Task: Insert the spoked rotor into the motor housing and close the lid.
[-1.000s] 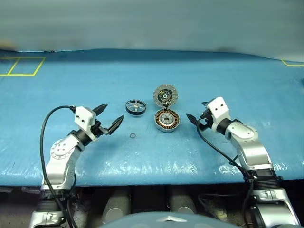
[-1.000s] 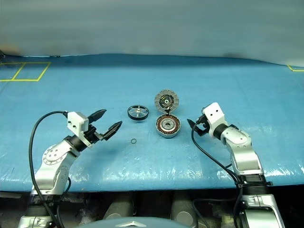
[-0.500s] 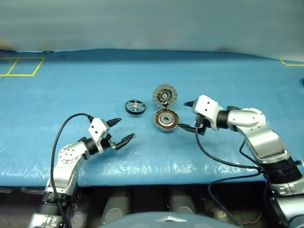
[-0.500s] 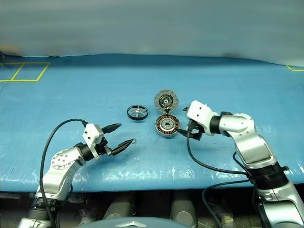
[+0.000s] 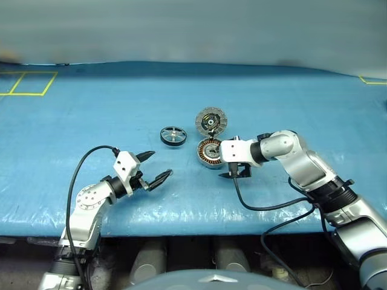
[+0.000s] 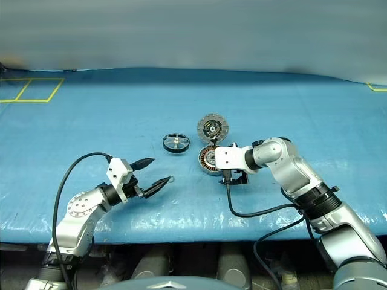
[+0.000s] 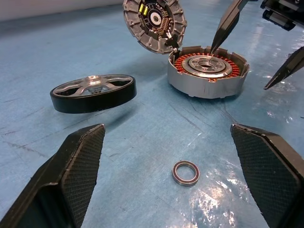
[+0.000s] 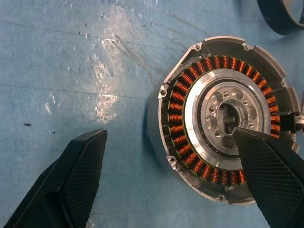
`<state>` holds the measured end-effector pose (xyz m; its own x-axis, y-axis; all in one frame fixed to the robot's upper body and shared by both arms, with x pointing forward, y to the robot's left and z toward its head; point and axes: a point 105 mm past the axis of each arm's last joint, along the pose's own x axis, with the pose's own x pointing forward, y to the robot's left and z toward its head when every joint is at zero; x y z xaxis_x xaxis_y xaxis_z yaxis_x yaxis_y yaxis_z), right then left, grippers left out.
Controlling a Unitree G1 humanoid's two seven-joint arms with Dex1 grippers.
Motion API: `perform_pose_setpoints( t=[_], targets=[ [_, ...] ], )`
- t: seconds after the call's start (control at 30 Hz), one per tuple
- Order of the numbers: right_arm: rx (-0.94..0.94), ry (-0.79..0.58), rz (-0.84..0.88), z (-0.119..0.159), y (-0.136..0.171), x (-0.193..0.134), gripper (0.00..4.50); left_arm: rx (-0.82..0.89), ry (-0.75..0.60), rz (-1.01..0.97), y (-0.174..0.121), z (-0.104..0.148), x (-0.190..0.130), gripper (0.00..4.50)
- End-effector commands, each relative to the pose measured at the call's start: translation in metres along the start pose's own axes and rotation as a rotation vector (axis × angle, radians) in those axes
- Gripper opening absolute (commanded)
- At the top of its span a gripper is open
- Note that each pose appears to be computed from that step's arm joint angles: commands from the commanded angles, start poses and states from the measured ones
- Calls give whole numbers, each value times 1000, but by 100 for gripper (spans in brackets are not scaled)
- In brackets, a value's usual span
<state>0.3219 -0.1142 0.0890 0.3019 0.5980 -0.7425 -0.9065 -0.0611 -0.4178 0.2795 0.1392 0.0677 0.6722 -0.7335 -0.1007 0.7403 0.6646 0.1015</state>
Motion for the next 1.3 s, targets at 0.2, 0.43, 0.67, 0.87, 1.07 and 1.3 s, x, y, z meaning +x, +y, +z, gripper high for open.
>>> perform_pose_setpoints(
  t=[0.2, 0.43, 0.67, 0.87, 1.07, 1.3],
  targets=[
    [-41, -14, -15, 5, -10, 6, 445, 30, -37, 17, 1, 9, -1, 450],
    [-45, 10, 48, -1, -1, 14, 326, 31, -33, 39, 4, 8, -3, 450],
    [-102, -34, 27, 15, 6, 16, 232, 27, -29, 56, 5, 7, -5, 450],
    [-138, -80, 43, 34, 26, 27, 232, 19, -31, 60, 6, 6, -2, 450],
    [-130, -107, 25, 46, 34, 31, 232, 7, -27, 48, 5, 6, -2, 450],
    [-89, -105, 12, 47, 39, 34, 232, -11, -21, 43, 3, 2, -2, 450]
  ],
)
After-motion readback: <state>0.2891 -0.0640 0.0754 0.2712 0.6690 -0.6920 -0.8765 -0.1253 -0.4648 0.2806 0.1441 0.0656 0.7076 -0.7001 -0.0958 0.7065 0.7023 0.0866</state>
